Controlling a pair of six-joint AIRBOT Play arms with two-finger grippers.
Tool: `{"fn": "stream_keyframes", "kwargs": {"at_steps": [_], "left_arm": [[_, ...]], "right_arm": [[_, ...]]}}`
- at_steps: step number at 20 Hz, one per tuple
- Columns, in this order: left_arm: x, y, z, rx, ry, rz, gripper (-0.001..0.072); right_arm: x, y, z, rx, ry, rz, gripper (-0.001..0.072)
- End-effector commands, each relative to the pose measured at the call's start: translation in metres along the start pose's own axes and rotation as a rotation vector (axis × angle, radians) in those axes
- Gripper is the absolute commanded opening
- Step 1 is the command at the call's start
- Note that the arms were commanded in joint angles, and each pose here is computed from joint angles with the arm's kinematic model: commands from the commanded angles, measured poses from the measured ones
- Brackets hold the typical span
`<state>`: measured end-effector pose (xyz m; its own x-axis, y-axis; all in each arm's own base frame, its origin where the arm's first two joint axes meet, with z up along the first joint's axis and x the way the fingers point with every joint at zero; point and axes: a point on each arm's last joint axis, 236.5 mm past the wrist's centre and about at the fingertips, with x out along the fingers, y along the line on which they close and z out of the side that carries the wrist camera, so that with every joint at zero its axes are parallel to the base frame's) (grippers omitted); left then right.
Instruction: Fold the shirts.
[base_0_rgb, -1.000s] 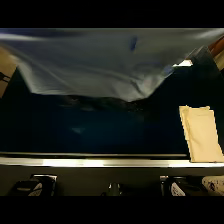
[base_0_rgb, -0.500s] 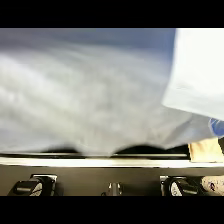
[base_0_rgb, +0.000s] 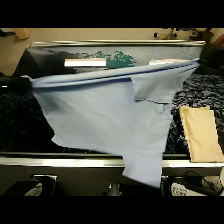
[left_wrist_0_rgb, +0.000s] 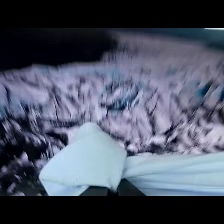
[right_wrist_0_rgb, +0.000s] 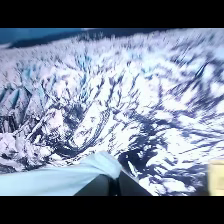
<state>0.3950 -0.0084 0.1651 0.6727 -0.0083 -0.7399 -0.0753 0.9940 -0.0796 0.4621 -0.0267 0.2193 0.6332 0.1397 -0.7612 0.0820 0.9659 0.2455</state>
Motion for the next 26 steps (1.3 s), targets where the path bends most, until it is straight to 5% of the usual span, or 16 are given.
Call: {"fn": "stream_keyframes", "kwargs": {"at_steps": [1, 4, 8, 9, 10, 11, 16, 21, 26], "left_arm": [[0.11, -0.004, -0.047, -0.024, 0.22, -0.008, 0.0032], [0.164, -0.023, -0.056, -0.091, 0.319, -0.071, 0.0033], [0.193, -0.057, -0.071, -0.21, 0.414, -0.189, 0.0073], [0.191, -0.055, -0.075, -0.201, 0.438, -0.187, 0.0243], [0.182, -0.047, -0.077, -0.164, 0.472, -0.187, 0.0521], [0.171, -0.035, -0.082, -0.129, 0.519, -0.188, 0.0628], [0.122, 0.05, -0.143, -0.256, 0.703, -0.119, 0.0607], [0.135, 0.034, -0.228, -0.362, 0.762, -0.174, 0.0599], [0.161, 0.021, -0.222, -0.37, 0.661, -0.173, 0.0599]], "right_arm": [[0.13, 0.001, -0.009, 0.211, 0.12, 0.138, 0.0018], [0.176, 0.013, -0.022, 0.363, 0.192, 0.234, 0.0018], [0.201, 0.024, -0.048, 0.327, 0.272, 0.214, 0.0026], [0.201, 0.027, -0.047, 0.317, 0.269, 0.215, 0.0132], [0.193, 0.028, -0.049, 0.304, 0.284, 0.219, 0.0332], [0.181, 0.022, -0.052, 0.249, 0.301, 0.219, 0.0431], [0.121, -0.054, -0.148, 0.104, 0.654, 0.002, 0.0418], [0.133, -0.053, -0.216, 0.18, 0.696, 0.009, 0.0415], [0.129, -0.049, -0.228, 0.167, 0.74, 0.038, 0.0415]]}}
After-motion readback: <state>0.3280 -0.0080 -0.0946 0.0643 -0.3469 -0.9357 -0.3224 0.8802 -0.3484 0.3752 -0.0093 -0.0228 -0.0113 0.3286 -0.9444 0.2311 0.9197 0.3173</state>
